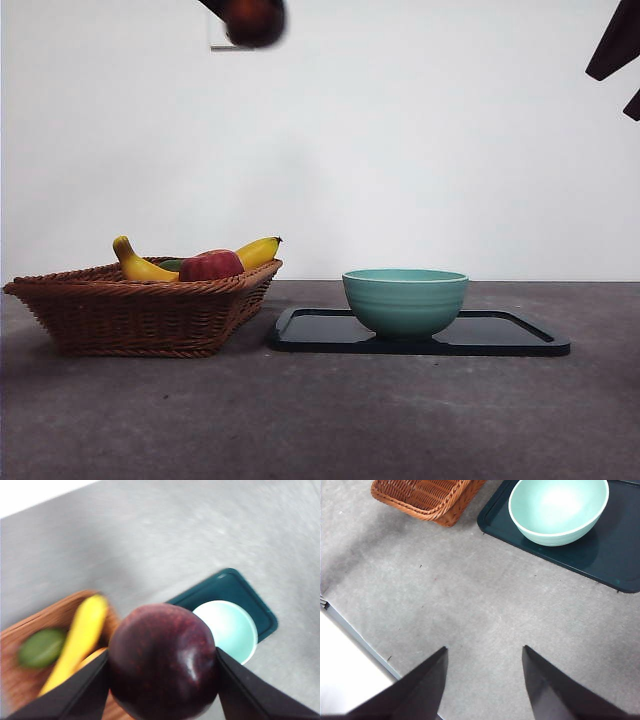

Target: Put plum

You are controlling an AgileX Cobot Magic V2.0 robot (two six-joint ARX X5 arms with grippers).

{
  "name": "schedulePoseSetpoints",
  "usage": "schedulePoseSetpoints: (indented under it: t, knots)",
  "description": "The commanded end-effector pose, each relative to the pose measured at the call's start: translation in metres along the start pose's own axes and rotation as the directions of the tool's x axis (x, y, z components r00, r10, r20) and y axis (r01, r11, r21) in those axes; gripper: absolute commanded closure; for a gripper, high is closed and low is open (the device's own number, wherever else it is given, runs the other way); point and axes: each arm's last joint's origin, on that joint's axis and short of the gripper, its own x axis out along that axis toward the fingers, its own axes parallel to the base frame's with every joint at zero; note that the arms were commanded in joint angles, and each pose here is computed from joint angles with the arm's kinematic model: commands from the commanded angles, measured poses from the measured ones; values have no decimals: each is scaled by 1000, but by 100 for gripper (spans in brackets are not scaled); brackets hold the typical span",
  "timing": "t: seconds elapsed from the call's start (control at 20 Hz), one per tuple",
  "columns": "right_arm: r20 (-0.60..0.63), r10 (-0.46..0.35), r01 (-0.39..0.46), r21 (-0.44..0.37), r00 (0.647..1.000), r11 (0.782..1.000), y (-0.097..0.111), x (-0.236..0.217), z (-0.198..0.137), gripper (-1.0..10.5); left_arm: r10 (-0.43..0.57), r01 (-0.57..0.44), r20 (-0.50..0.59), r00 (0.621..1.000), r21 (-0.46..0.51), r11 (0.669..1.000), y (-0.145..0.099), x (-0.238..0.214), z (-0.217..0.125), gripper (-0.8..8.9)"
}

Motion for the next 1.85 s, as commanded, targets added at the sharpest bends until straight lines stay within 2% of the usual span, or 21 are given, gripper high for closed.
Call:
schedulePoseSetpoints:
  t: [0.05,0.35,0.65,0.8,1.0,1.2,1.35,1.6,1.85]
  knots:
    - [1,4,-4,-10,1000,1000,0,1,1,710,30,-30,38,999,-6,1000,9,-30,-1,605]
    - [8,5,-5,-13,1000,1000,1,1,1,710,80,-79,24,996,-51,996,21,-77,-23,606]
    - [7,6,-5,-13,1000,1000,1,1,1,710,93,-93,-6,996,-75,993,24,-65,-68,605]
    - [7,6,-5,-13,1000,1000,1,1,1,710,105,-103,23,994,-92,990,27,-43,-97,605]
    - [6,6,-6,-12,1000,1000,1,1,1,710,112,-114,-27,993,-108,988,37,2,-128,605]
    - [1,5,-5,-10,1000,1000,0,1,1,710,123,-124,-17,992,-117,985,47,47,-157,606]
    - [1,5,-5,-10,1000,1000,0,1,1,710,123,-125,-19,992,-102,987,51,74,-168,606]
    - [0,5,-5,-9,1000,1000,0,1,1,710,111,-119,-95,989,-80,990,61,124,-179,606]
    - [1,5,-5,-9,1000,1000,0,1,1,710,147,-156,-183,972,-34,987,69,160,-194,605]
